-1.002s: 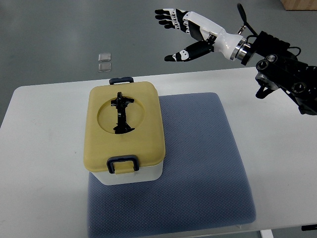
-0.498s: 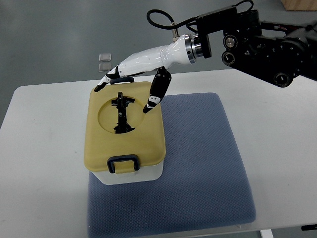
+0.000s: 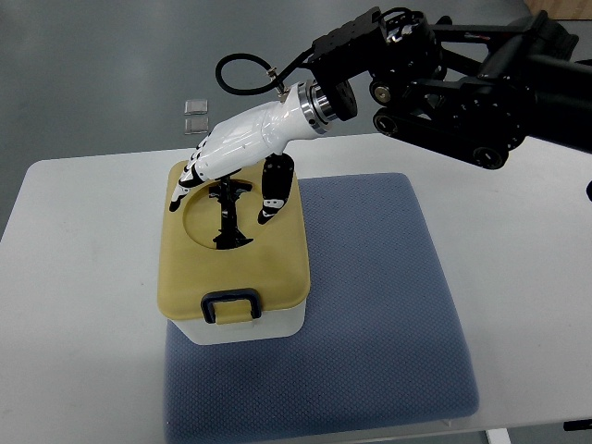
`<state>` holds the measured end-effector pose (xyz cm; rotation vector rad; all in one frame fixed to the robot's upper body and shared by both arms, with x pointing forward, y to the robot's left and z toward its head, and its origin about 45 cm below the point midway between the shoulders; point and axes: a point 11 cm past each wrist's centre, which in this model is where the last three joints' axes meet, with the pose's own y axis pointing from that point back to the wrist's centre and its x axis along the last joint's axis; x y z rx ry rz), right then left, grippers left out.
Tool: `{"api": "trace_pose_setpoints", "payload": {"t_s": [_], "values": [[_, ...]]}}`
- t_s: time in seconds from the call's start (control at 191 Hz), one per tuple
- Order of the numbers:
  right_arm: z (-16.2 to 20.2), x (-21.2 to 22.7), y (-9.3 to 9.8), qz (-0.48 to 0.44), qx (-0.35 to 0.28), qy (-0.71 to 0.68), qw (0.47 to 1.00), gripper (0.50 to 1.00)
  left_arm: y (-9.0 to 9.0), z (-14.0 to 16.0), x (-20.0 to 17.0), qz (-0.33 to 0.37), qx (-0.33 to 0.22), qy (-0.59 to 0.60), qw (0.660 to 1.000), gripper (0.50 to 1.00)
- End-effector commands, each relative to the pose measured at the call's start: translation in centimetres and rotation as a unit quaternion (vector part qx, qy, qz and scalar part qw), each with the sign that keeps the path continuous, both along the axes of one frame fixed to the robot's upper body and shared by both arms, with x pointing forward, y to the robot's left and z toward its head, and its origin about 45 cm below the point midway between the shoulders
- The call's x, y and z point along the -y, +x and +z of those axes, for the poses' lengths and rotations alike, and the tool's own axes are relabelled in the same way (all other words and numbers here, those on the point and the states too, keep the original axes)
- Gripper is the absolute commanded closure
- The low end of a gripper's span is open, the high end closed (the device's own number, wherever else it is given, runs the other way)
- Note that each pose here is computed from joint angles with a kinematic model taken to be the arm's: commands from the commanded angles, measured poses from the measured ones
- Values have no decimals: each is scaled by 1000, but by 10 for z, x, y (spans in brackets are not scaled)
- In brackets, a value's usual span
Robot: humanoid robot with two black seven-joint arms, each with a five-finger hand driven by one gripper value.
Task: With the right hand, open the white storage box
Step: 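Swing the right hand over the box toward the black lid handle, then close the right hand's fingers around the black lid handle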
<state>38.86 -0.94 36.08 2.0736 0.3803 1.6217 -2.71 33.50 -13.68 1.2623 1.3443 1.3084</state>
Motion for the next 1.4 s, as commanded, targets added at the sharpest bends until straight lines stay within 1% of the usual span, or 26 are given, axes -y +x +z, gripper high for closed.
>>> {"api": "trace_pose_setpoints", "payload": {"t_s": [0.0,0.016,0.037,0.131,0.157,0.231,0.247,0.288,0.336,0.404,0.462,0.509,0.572,0.603,0.614,0.624,0.666,0.698,0.729,0.74,0.745,0.76,0.797,0.876,1.117,1.395], "values": [[-10,0,-1,4,10,-9,1000,654,0,0,0,0,0,0,1000,500],[-12,0,0,5,12,-8,1000,666,0,0,0,0,0,0,1000,500],[-12,0,0,4,13,-8,1000,670,0,0,0,0,0,0,1000,500],[-13,1,4,-6,24,-4,1000,677,0,0,0,0,0,0,1000,500],[-12,1,5,-9,28,-3,1000,693,0,0,0,0,0,0,1000,500],[-13,1,6,-14,30,-3,999,718,1,0,0,0,1,0,1000,500],[-14,2,7,-15,31,-3,999,740,0,0,0,0,0,0,1000,500],[-16,3,7,-18,29,-4,999,775,0,0,0,0,0,0,1000,500],[-16,3,7,-18,28,-4,999,781,0,0,0,0,0,0,1000,500],[-18,3,6,-16,24,-5,1000,809,0,0,0,0,0,0,1000,500],[-19,3,5,-14,20,-4,1000,818,0,0,0,0,0,0,1000,500],[-19,4,5,-13,17,-4,1000,846,0,0,0,0,0,0,1000,500],[-19,3,4,-9,15,-4,1000,852,0,0,0,0,0,0,1000,500],[-19,3,3,-8,14,-4,1000,865,0,0,0,0,0,0,1000,500],[-19,3,4,-9,15,-4,1000,881,0,0,0,0,0,0,1000,500],[-20,3,4,-10,15,-4,1000,887,0,0,0,0,0,0,1000,500],[-20,3,4,-10,14,-3,1000,899,0,0,0,0,0,0,1000,500],[-20,3,3,-9,16,-3,1000,922,0,0,0,0,0,0,1000,500],[-20,3,4,-10,15,-3,1000,934,0,0,0,0,0,0,1000,500],[-20,3,3,-9,15,-3,1000,942,0,0,0,0,0,0,1000,500],[-21,3,3,-9,14,-3,1000,955,0,0,0,0,0,0,1000,500],[-21,3,4,-10,14,-3,1000,963,1,0,0,0,1,0,1000,500],[-21,3,3,-9,14,-3,1000,1000,0,0,0,0,0,0,1000,500],[-20,3,4,-10,14,-2,1000,1000,0,0,0,0,0,0,1000,500],[-19,-9,-3,4,9,3,1000,1000,0,0,0,0,0,0,1000,500],[8,-14,-5,22,26,16,999,1000,0,0,0,0,0,0,1000,500]]}}
